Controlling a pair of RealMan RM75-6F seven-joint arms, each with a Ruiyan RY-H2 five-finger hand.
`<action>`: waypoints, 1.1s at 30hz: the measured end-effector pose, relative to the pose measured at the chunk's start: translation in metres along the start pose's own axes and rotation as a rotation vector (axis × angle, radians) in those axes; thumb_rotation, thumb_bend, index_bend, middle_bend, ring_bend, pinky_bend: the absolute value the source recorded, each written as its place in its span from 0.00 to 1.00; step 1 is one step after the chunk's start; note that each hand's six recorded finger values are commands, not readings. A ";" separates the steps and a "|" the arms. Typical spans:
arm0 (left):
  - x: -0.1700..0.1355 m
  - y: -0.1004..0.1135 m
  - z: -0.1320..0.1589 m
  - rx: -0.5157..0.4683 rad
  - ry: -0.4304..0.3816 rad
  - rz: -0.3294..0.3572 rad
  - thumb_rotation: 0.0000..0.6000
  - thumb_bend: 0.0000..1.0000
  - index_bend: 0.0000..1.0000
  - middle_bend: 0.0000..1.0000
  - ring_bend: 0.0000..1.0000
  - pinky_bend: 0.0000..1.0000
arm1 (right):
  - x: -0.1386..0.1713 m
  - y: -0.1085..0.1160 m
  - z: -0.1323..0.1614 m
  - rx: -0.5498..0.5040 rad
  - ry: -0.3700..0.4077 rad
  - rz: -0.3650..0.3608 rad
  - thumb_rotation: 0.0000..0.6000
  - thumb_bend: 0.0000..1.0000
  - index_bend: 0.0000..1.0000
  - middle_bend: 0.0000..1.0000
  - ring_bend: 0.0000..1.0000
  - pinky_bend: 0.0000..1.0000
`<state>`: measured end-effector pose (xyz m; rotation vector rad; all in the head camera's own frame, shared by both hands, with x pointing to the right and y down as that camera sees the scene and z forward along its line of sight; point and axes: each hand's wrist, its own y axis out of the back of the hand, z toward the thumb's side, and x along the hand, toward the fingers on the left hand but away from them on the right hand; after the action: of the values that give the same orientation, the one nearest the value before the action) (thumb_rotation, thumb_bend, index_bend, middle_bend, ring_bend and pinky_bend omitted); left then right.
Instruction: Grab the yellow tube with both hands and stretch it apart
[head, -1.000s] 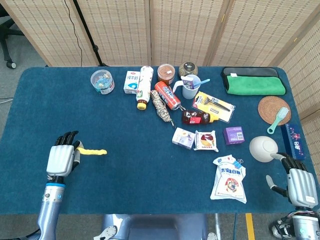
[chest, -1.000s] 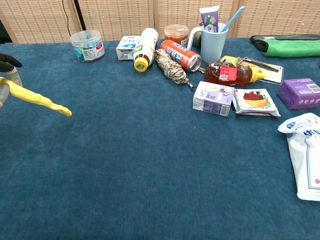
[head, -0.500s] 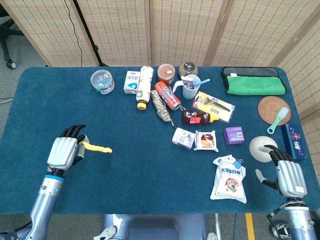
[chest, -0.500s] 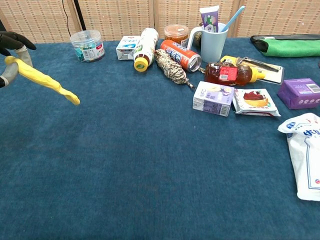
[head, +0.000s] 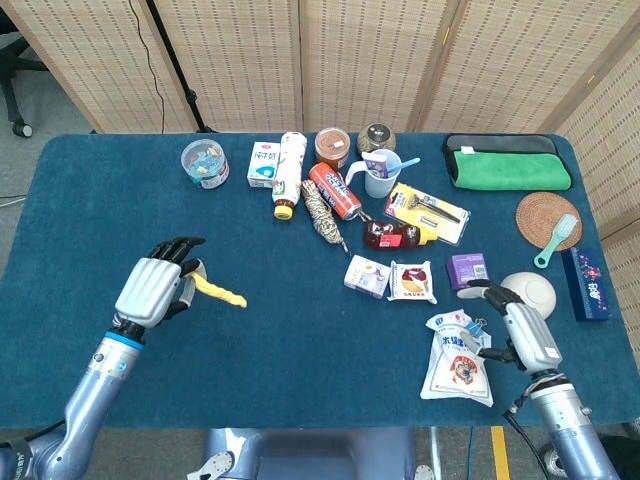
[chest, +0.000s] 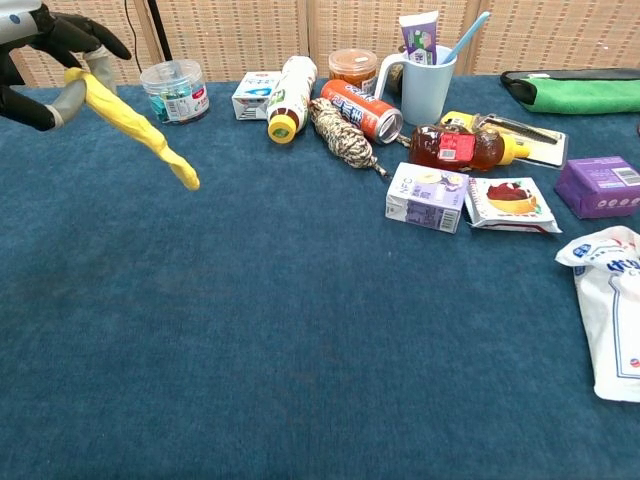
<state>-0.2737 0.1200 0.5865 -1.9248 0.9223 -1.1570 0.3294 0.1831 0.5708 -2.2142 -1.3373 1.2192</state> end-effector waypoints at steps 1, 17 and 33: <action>0.002 0.002 0.002 -0.003 -0.009 0.001 1.00 0.64 0.67 0.19 0.14 0.18 | -0.003 -0.003 0.003 -0.015 0.011 0.019 1.00 0.34 0.31 0.17 0.13 0.09; 0.035 0.027 0.056 -0.043 -0.198 -0.005 1.00 0.64 0.67 0.19 0.12 0.17 | -0.058 -0.066 0.054 -0.261 0.102 0.289 1.00 0.34 0.30 0.08 0.00 0.00; 0.049 0.018 0.099 -0.027 -0.296 -0.031 1.00 0.64 0.67 0.19 0.12 0.16 | -0.085 -0.114 0.083 -0.363 0.123 0.408 1.00 0.33 0.31 0.07 0.00 0.00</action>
<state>-0.1698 0.0897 0.5563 -2.0691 0.7534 -0.8490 0.1793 0.1594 0.6340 -2.8760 -1.1687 0.9945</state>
